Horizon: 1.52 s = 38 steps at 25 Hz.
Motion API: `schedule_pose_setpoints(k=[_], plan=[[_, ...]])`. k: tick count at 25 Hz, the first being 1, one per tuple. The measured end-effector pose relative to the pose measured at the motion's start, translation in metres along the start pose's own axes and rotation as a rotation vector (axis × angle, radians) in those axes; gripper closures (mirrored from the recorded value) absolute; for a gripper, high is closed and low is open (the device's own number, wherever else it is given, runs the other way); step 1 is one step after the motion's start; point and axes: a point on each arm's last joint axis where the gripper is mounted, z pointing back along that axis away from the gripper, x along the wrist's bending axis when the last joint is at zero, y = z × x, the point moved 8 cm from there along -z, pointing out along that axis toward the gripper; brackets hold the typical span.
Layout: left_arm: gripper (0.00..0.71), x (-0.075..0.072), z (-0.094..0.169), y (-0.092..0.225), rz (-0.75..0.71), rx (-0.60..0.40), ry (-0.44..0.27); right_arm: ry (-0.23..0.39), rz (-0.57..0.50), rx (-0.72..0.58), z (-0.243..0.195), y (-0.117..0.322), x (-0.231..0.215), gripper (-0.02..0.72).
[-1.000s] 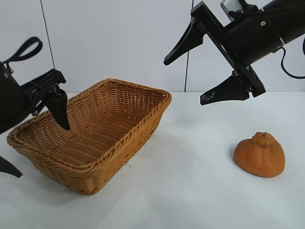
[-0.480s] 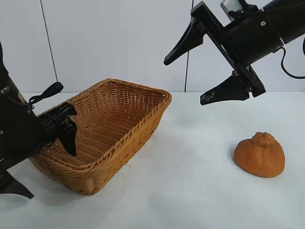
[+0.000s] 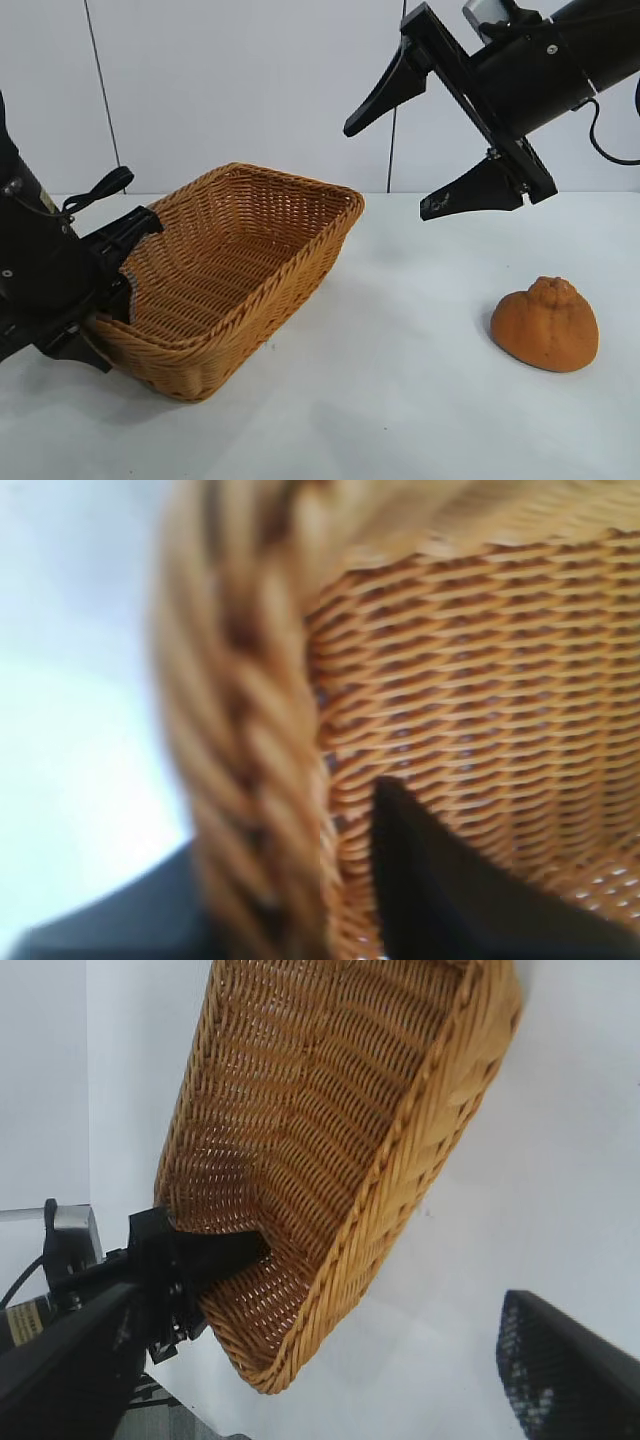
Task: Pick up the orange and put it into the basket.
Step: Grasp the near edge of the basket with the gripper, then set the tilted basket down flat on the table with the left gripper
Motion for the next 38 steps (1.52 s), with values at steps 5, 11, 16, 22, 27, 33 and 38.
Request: schedule_pose_setpoints(k=[5,11,16,22,27,33,38], plan=[[0.626,0.008,0.004,-0.019,-0.077,0.000,-0.057,0.000,0.000,0.000,0.000,0.000,0.000,0.052],[0.626,-0.019,0.021,-0.049,-0.251,0.020,-0.045,0.000,0.000,0.000,0.000,0.000,0.000,0.052],[0.626,-0.051,0.028,-0.062,-0.444,0.119,0.003,0.000,0.000,0.000,0.000,0.000,0.000,0.052],[0.626,-0.077,0.024,-0.063,-0.697,0.215,0.031,0.001,0.001,0.000,0.000,0.000,0.000,0.052],[0.626,-0.079,0.021,-0.063,-0.824,0.229,0.040,0.002,0.002,0.001,0.000,0.000,0.000,0.052],[0.626,-0.071,0.002,-0.058,-0.839,0.268,0.009,0.002,0.002,0.001,0.000,0.000,0.000,0.052],[0.626,-0.072,-0.014,-0.052,-0.874,0.266,0.008,0.002,0.003,0.003,0.000,0.001,0.000,0.052]])
